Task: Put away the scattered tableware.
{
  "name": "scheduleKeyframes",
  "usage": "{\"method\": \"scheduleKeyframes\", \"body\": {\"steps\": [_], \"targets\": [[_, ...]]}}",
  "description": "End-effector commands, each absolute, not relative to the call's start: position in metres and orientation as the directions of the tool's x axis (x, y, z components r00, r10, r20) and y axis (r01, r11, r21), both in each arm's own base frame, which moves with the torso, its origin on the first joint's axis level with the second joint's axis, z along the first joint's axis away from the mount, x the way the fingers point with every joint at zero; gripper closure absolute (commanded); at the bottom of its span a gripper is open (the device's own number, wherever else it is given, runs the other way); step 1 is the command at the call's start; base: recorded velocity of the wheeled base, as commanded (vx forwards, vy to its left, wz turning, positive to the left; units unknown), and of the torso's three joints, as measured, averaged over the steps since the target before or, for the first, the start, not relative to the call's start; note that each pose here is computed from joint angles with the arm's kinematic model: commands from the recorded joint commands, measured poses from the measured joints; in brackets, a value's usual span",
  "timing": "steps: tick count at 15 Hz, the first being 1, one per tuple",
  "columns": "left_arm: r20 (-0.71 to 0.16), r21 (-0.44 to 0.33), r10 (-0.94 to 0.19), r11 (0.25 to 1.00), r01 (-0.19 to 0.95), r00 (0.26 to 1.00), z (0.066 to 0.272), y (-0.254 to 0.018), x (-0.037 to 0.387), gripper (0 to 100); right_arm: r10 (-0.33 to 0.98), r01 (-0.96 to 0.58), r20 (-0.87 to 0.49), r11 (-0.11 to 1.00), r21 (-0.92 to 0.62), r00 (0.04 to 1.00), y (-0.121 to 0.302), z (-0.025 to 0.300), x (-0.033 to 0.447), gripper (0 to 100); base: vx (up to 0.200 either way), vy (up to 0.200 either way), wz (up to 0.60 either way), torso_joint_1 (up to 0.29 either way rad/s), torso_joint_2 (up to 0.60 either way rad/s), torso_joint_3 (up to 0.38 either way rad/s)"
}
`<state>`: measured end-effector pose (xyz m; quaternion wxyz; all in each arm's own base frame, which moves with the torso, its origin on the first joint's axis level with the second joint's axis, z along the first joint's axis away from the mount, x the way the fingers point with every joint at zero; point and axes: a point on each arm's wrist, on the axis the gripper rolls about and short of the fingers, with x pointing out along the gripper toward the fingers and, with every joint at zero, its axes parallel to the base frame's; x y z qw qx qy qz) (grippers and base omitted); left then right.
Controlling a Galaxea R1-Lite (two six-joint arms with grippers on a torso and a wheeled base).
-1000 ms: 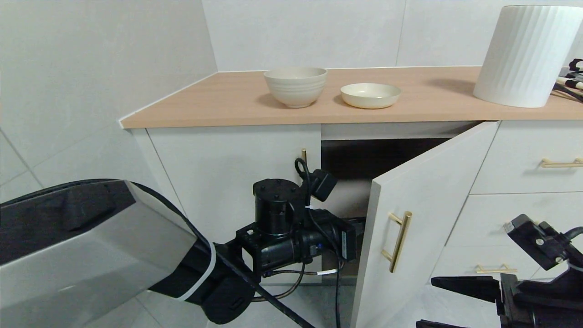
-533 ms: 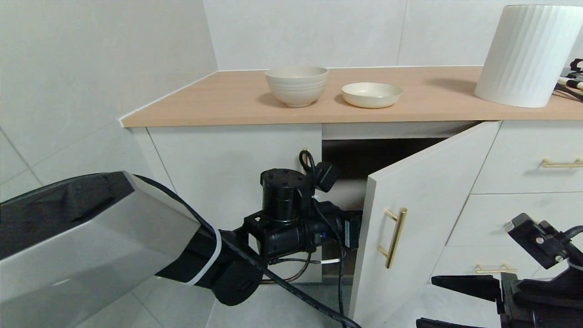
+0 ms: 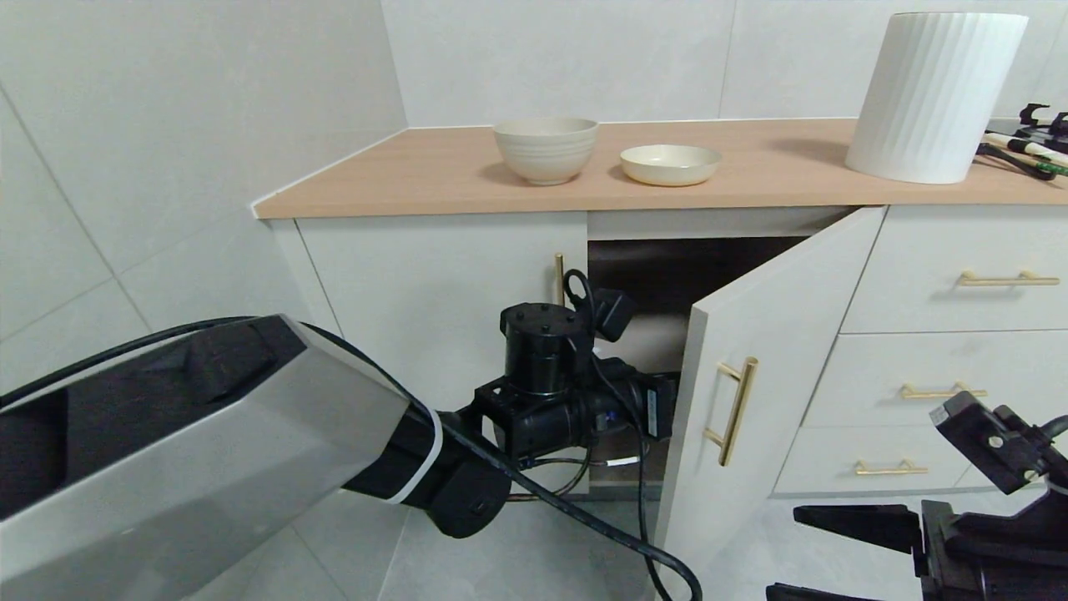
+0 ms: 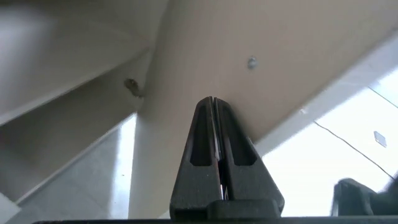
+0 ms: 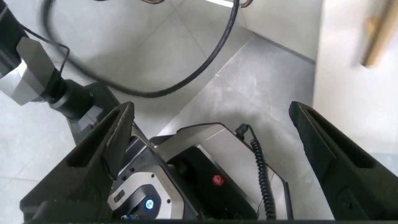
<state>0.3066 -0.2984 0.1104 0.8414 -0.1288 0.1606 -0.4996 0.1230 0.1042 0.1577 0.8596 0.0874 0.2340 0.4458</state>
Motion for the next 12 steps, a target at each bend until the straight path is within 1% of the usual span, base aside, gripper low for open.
{"method": "scheduleKeyframes", "body": {"steps": [1, 3, 5, 8, 9, 11, 12], "targets": [[-0.144, -0.378, -0.885, 0.463, 0.802, 0.443, 0.109, -0.302, 0.305, 100, 0.810, -0.729, -0.317, 0.583, 0.357, 0.493, 0.104, 0.159, 0.122, 0, 0.000, 0.000, 0.00, 0.000, 0.00, 0.000], [-0.143, -0.376, -0.886, 0.461, 0.804, 0.442, 0.110, -0.303, 0.303, 100, 0.810, -0.729, -0.314, 0.584, 0.357, 0.495, 0.104, 0.160, 0.122, 0, 0.000, 0.000, 0.00, 0.000, 0.00, 0.000], [-0.163, -0.381, -0.884, 0.466, 0.799, 0.438, 0.109, -0.304, 0.303, 100, 0.811, -0.730, -0.315, 0.583, 0.357, 0.493, 0.104, 0.159, 0.122, 0, 0.000, 0.000, 0.00, 0.000, 0.00, 0.000], [-0.159, -0.380, -0.883, 0.467, 0.798, 0.441, 0.111, -0.309, 0.309, 100, 0.810, -0.729, -0.315, 0.584, 0.357, 0.494, 0.103, 0.159, 0.122, 0, -0.200, 0.000, 0.00, 0.010, 0.00, 0.001], [-0.150, -0.378, -0.884, 0.465, 0.801, 0.442, 0.111, -0.313, 0.313, 100, 0.810, -0.729, -0.315, 0.584, 0.357, 0.494, 0.103, 0.159, 0.122, 0, 0.000, 0.000, 0.00, 0.000, 0.00, 0.000], [-0.147, -0.373, -0.874, 0.483, 0.792, 0.463, 0.110, -0.319, 0.320, 100, 0.810, -0.729, -0.314, 0.584, 0.357, 0.495, 0.103, 0.160, 0.122, 0, 0.000, 0.000, 0.00, 0.000, 0.00, 0.000], [-0.151, -0.370, -0.859, 0.509, 0.778, 0.490, 0.110, -0.322, 0.324, 100, 0.812, -0.732, -0.307, 0.582, 0.355, 0.497, 0.103, 0.161, 0.121, 0, 0.000, 0.000, 0.00, 0.000, 0.00, 0.000]]}}
